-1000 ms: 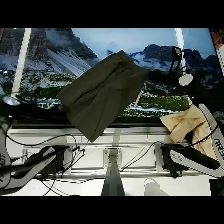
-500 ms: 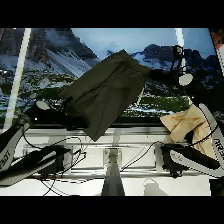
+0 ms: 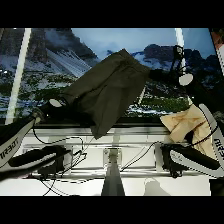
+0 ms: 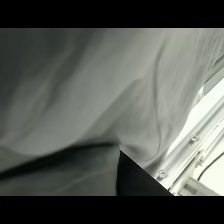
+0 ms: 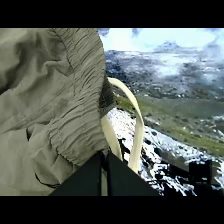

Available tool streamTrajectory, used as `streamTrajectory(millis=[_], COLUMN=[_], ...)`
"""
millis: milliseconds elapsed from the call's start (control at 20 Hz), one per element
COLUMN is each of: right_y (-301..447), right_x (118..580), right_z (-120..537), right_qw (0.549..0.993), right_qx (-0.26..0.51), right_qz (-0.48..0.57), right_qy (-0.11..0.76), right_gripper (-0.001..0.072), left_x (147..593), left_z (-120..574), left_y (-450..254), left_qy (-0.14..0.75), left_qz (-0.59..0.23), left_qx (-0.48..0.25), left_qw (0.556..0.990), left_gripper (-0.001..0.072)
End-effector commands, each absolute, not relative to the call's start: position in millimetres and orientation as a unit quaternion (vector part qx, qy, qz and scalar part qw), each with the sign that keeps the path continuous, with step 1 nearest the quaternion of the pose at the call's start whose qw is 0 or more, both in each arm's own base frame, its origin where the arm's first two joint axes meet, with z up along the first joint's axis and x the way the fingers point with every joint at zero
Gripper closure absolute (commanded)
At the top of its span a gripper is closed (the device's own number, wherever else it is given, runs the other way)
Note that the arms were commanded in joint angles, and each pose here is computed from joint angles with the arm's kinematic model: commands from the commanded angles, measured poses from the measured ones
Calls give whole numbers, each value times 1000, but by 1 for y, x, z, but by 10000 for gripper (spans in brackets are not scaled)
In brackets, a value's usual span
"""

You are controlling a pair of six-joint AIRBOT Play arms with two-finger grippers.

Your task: Fold the clothes and pants, and hang the long-sleeved shirts on hangers.

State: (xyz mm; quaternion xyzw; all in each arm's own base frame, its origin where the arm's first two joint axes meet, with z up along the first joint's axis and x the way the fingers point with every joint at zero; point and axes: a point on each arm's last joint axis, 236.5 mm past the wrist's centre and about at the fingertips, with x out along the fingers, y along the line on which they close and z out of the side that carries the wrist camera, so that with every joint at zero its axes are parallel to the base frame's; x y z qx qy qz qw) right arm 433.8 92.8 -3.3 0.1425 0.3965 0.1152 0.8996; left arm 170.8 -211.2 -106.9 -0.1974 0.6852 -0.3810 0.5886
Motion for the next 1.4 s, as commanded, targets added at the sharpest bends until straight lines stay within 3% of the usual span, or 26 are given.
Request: streamTrajectory(millis=[0, 150, 350, 500, 700, 1050, 1200, 1350], right_y=[92, 92, 92, 93, 110, 146, 149, 148], right_x=[439, 457, 465, 439, 362, 216, 206, 248], right_z=[16, 80, 215, 321, 426, 465, 463, 429], right_qw=[909, 934, 968, 979, 972, 946, 943, 945], right_qx=[136, 121, 103, 94, 82, 31, 33, 46], right_qz=[117, 130, 147, 164, 220, 322, 331, 319], right_qy=[375, 311, 177, 75, -6, -16, -9, 49], right_gripper=[691, 691, 691, 692, 691, 692, 692, 693], left_x=[180, 224, 327, 368, 345, 268, 264, 292], left_z=[-59, 0, 132, 275, 410, 480, 486, 450], left_y=[-232, -234, -196, -142, -75, -49, -32, 0], left_qy=[631, 568, 396, 201, -6, -123, -133, -60], left_qz=[-498, -548, -529, -486, -405, -267, -196, -145], left_qx=[-170, -143, -121, -157, -188, -77, -60, -82], left_qw=[570, 596, 741, 836, 895, 953, 970, 984], left_gripper=[696, 697, 697, 697, 698, 698, 700, 700])
